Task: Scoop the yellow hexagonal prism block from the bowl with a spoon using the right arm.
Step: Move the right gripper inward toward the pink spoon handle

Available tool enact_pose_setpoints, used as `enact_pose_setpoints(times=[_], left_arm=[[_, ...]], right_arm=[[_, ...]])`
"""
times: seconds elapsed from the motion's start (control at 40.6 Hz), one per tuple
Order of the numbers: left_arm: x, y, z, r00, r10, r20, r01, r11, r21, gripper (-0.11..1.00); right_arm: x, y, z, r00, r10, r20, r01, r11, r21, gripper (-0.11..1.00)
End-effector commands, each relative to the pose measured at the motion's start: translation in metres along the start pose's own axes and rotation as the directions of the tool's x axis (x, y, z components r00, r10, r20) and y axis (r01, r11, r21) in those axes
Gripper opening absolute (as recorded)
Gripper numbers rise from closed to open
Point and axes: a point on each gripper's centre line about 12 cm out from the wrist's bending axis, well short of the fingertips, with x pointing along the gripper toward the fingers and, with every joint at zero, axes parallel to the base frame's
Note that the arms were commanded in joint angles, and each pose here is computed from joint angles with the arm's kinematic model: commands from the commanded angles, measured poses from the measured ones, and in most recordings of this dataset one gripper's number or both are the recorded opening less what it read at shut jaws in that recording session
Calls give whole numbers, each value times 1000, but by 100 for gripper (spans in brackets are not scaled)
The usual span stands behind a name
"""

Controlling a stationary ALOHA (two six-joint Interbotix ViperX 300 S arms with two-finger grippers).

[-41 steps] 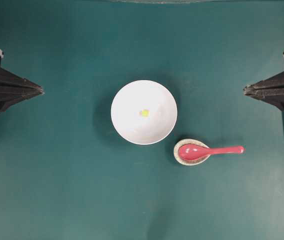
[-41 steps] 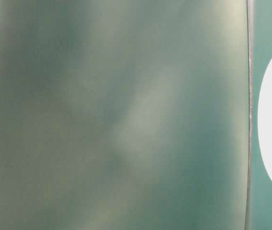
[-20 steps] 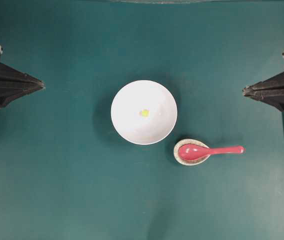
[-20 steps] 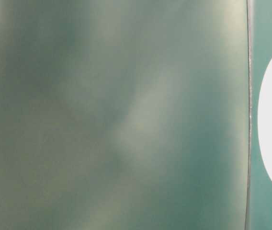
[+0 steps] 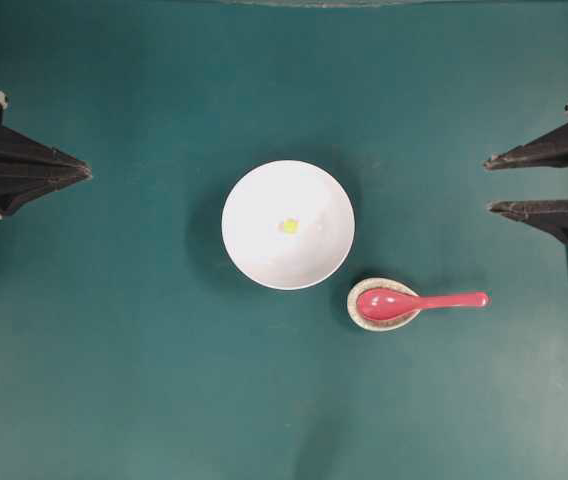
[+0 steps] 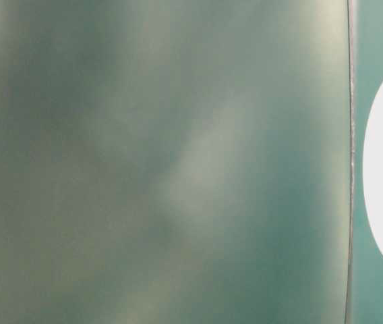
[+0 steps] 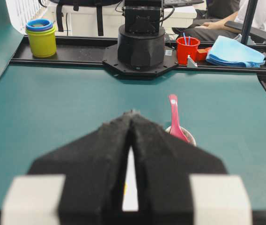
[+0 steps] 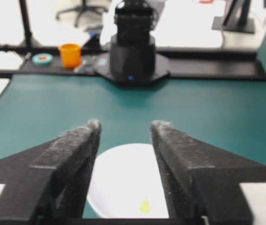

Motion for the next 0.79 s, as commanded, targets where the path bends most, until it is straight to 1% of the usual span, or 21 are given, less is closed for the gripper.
enact_pose_setpoints(times=[0.0, 0.172, 0.295, 0.369, 0.566, 0.64, 0.763], left_arm=[[3, 0, 8, 1000, 1, 18, -1, 1000, 2, 1], [3, 0, 8, 1000, 1, 15, -1, 1000, -1, 1], [3, 0, 8, 1000, 1, 14, -1, 1000, -1, 1], [3, 0, 7, 1000, 1, 9, -1, 1000, -1, 1], [3, 0, 7, 1000, 1, 3, -1, 1000, -1, 1], [3, 0, 7, 1000, 1, 3, -1, 1000, -1, 1], [3, 0, 6, 1000, 1, 2, -1, 1000, 0, 1]], right_arm=[[2, -1, 8, 1000, -4, 23, 4, 1000, 6, 56], [4, -1, 4, 1000, -6, 11, 6, 1000, 27, 57], [9, -2, -5, 1000, -11, -12, 12, 999, 43, 57], [13, -2, -9, 1000, -15, -10, 15, 999, 50, 57], [25, -3, -33, 999, -22, -45, 24, 998, 56, 57], [29, -3, -45, 997, -28, -67, 33, 997, 68, 57], [34, 0, -61, 996, -20, -92, 27, 997, 77, 57]])
